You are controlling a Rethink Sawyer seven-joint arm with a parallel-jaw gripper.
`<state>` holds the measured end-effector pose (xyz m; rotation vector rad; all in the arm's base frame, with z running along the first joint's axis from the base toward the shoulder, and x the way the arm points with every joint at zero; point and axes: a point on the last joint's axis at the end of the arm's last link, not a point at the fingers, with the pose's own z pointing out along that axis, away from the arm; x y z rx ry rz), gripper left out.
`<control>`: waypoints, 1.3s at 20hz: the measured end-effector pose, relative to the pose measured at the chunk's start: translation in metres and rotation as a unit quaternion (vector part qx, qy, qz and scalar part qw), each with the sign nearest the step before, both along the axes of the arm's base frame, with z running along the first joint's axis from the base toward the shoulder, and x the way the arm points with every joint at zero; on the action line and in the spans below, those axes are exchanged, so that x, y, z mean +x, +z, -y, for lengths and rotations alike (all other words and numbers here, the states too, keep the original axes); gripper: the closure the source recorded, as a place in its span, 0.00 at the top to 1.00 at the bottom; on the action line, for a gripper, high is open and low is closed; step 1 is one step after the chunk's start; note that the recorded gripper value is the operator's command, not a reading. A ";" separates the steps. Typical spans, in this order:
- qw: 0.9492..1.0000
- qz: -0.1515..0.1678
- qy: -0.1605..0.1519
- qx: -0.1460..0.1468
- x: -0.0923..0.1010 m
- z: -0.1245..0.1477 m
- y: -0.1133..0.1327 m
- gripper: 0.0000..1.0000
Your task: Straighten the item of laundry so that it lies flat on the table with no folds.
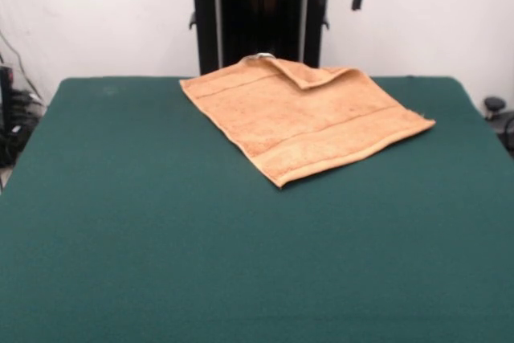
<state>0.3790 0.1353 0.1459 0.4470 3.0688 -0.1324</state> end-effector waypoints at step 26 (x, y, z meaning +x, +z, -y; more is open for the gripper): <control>0.998 0.062 -0.011 -0.030 0.038 0.056 -0.131 1.00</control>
